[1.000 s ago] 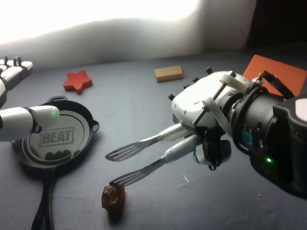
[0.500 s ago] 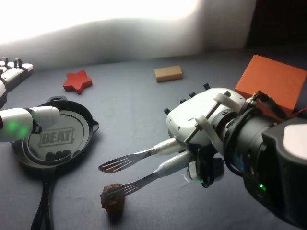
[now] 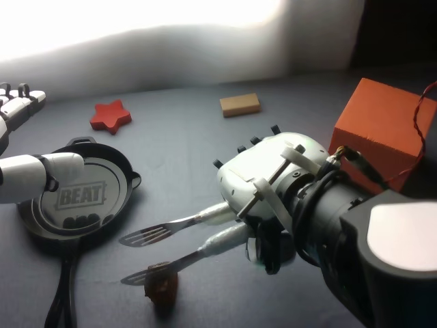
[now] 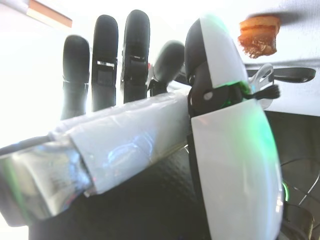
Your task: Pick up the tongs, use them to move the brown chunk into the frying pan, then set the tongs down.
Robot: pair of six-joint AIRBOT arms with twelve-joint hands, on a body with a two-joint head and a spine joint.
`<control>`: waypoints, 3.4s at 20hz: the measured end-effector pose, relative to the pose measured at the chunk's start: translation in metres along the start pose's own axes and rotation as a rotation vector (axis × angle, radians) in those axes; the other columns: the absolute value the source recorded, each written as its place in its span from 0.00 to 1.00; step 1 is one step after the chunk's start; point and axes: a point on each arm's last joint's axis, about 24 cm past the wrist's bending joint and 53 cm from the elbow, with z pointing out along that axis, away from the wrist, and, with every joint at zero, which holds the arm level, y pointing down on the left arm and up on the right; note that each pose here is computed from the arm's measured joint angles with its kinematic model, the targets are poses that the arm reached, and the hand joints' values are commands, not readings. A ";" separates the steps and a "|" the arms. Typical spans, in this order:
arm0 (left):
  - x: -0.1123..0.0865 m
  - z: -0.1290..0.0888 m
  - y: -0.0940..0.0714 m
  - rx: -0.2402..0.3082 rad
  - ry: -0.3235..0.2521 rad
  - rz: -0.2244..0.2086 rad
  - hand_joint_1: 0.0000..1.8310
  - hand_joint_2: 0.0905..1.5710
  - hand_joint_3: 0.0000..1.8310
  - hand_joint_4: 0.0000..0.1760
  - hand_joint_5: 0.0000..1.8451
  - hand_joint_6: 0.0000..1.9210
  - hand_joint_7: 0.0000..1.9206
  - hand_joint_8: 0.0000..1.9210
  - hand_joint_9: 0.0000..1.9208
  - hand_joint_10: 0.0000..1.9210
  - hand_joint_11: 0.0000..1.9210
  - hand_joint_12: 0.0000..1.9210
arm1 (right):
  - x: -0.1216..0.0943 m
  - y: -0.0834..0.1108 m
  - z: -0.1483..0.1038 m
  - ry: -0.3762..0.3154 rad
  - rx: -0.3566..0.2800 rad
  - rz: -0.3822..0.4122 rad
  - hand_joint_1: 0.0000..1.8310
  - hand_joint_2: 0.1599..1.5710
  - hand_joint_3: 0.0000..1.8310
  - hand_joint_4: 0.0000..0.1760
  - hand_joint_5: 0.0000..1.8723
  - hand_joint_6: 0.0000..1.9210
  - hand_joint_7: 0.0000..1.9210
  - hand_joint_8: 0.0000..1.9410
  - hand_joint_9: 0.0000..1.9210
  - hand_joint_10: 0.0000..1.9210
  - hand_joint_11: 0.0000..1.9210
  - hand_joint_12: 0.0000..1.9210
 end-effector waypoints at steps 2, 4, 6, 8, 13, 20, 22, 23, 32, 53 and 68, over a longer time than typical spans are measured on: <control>0.000 0.000 0.000 0.000 0.000 0.000 0.00 0.72 0.00 0.17 0.01 0.00 0.02 0.00 0.01 0.00 0.01 0.01 | 0.000 -0.001 0.001 -0.001 0.007 0.015 0.60 0.76 0.00 0.00 0.40 0.67 0.51 0.01 0.35 0.35 0.16 0.81; 0.001 0.000 0.000 -0.001 0.001 -0.003 0.00 0.73 0.00 0.15 0.01 0.00 0.01 0.00 0.00 0.00 0.00 0.00 | 0.004 -0.004 0.002 0.003 0.013 0.010 0.62 0.72 0.00 0.00 0.37 0.35 0.50 0.00 0.34 0.36 0.15 0.80; 0.002 0.000 0.000 0.000 0.004 -0.008 0.00 0.73 0.00 0.17 0.01 0.00 0.02 0.00 0.01 0.00 0.01 0.01 | 0.009 -0.005 0.002 0.016 0.021 0.012 0.60 0.75 0.00 0.00 0.40 0.67 0.51 0.01 0.34 0.36 0.16 0.81; 0.001 0.000 0.000 -0.001 -0.001 -0.009 0.00 0.73 0.00 0.17 0.02 0.00 0.02 0.00 0.01 0.00 0.01 0.01 | 0.012 -0.007 0.003 0.021 0.025 0.010 0.59 0.77 0.00 0.00 0.39 0.70 0.51 0.00 0.33 0.37 0.14 0.82; 0.004 -0.001 -0.002 0.002 0.005 -0.016 0.00 0.73 0.00 0.16 0.01 0.00 0.02 0.00 0.01 0.00 0.01 0.01 | 0.010 -0.016 0.009 0.007 0.048 0.008 0.60 0.73 0.00 0.00 0.38 0.28 0.50 0.00 0.32 0.36 0.13 0.81; 0.004 -0.001 -0.003 0.003 0.005 -0.015 0.00 0.73 0.00 0.17 0.00 0.00 0.01 0.00 0.00 0.00 0.00 0.00 | 0.024 -0.024 0.011 0.038 0.066 0.004 0.60 0.73 0.00 0.00 0.40 0.24 0.49 0.00 0.32 0.36 0.13 0.81; 0.004 -0.001 -0.002 0.003 0.005 -0.015 0.00 0.73 0.00 0.16 0.01 0.00 0.01 0.00 0.01 0.00 0.01 0.01 | 0.024 -0.024 0.011 0.037 0.063 0.003 0.61 0.72 0.00 0.00 0.41 0.24 0.49 0.00 0.32 0.36 0.12 0.81; 0.004 -0.001 -0.002 0.003 0.005 -0.015 0.00 0.73 0.00 0.16 0.01 0.00 0.01 0.00 0.01 0.00 0.01 0.01 | 0.024 -0.023 0.011 0.038 0.060 0.001 0.61 0.72 0.00 0.00 0.41 0.23 0.49 0.00 0.32 0.36 0.12 0.81; 0.004 -0.001 -0.001 -0.002 0.005 -0.020 0.00 0.74 0.00 0.15 0.02 0.01 0.02 0.00 0.01 0.00 0.01 0.01 | 0.016 -0.018 0.009 0.042 0.046 -0.008 0.61 0.72 0.00 0.00 0.40 0.23 0.49 0.00 0.31 0.37 0.12 0.82; 0.004 -0.001 -0.001 -0.002 0.004 -0.022 0.00 0.73 0.00 0.13 0.01 0.00 0.02 0.00 0.01 0.00 0.01 0.02 | 0.028 -0.030 0.017 0.061 0.069 -0.023 0.60 0.73 0.00 0.00 0.38 0.28 0.49 0.00 0.29 0.39 0.10 0.84; 0.004 -0.001 -0.001 -0.003 0.004 -0.022 0.00 0.73 0.00 0.17 0.00 0.00 0.01 0.00 0.00 0.00 0.00 0.04 | 0.032 -0.014 0.020 0.062 0.033 -0.035 0.60 0.73 0.00 0.00 0.39 0.26 0.49 0.00 0.30 0.39 0.11 0.83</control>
